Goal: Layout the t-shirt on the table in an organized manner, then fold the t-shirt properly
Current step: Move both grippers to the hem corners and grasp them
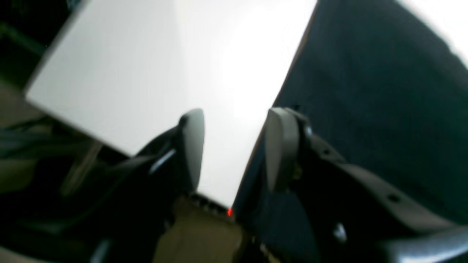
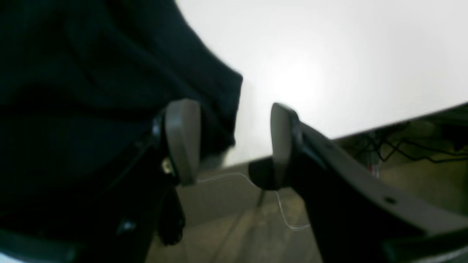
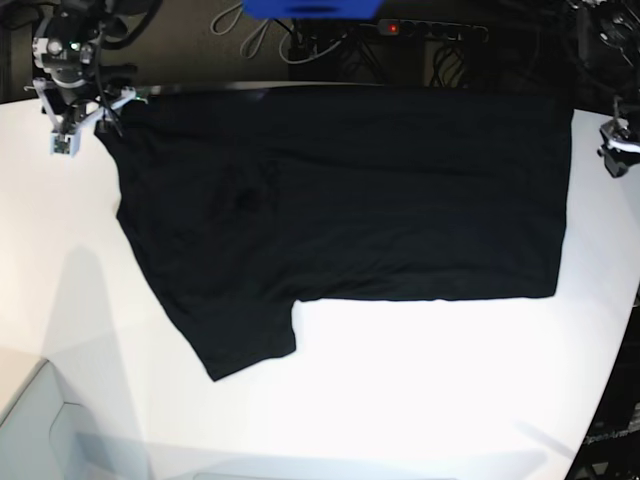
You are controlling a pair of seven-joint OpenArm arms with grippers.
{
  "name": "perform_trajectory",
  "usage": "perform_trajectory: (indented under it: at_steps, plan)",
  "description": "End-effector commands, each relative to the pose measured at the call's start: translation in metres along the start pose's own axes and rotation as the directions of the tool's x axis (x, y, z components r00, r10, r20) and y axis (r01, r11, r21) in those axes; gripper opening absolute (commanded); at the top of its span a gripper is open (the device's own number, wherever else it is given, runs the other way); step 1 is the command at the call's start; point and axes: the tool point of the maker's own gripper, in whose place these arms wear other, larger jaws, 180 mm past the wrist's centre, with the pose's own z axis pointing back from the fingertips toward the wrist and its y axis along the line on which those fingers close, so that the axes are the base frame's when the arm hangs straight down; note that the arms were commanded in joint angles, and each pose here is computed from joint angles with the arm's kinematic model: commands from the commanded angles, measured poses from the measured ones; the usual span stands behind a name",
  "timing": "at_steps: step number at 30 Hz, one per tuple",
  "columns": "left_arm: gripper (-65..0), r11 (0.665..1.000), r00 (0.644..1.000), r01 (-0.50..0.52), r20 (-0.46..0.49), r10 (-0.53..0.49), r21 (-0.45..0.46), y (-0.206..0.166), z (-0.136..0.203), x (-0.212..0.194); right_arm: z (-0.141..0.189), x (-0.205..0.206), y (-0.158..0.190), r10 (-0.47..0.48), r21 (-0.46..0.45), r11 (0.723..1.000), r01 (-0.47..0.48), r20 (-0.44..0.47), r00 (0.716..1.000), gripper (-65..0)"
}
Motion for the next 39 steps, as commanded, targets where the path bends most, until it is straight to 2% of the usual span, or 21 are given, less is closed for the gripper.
perform_trajectory:
  at_steps: [1,10,15,18,21,24,26,32,35,39]
  plan:
    - [-37.9,1.000,0.998,0.022,0.065,-0.022,-0.005,-0.002,0.003,0.023,0.003,0.013,-0.005,0.000,-0.017,1.000,0.001,0.044,0.999,-33.6]
    - [-37.9,0.998,0.987,-0.035,0.156,0.043,-0.054,-0.021,-0.015,0.060,0.007,0.033,-0.002,-0.006,-0.014,1.000,0.008,0.102,0.995,-33.6]
    - [-37.9,0.989,0.977,-0.107,0.175,0.125,-0.107,-0.031,-0.035,0.075,0.003,0.073,0.002,-0.014,-0.005,1.000,0.015,0.190,0.982,-33.5]
    - [-37.1,0.978,0.978,-0.134,0.135,0.157,-0.163,-0.048,-0.058,0.073,-0.002,0.105,0.022,0.034,0.041,0.998,-0.046,0.253,0.967,-33.5]
    - [-28.1,0.978,0.992,-0.087,0.076,0.103,-0.188,-0.070,-0.081,0.070,-0.007,0.133,0.049,0.082,0.095,0.989,-0.116,0.304,0.949,-33.5]
    - [-16.4,0.984,0.996,-0.019,0.080,0.034,-0.179,-0.088,-0.097,0.074,-0.012,0.152,0.073,0.096,0.141,0.979,-0.150,0.335,0.937,-33.5]
    - [-11.5,0.987,0.995,0.038,0.096,-0.023,-0.159,-0.096,-0.108,0.077,-0.021,0.164,0.084,0.089,0.166,0.974,-0.153,0.339,0.936,-33.5]
    - [-10.5,0.985,0.992,0.109,0.074,-0.100,-0.133,-0.110,-0.143,0.072,-0.050,0.178,0.096,0.054,0.208,0.971,-0.120,0.297,0.953,-33.6]
    - [-10.4,0.984,0.992,0.122,0.046,-0.117,-0.132,-0.117,-0.163,0.063,-0.056,0.184,0.099,0.048,0.218,0.969,-0.115,0.291,0.955,-33.6]
    - [-10.4,0.983,0.991,0.131,0.055,-0.125,-0.127,-0.121,-0.179,0.059,-0.055,0.192,0.100,0.041,0.219,0.969,-0.112,0.305,0.951,-33.6]
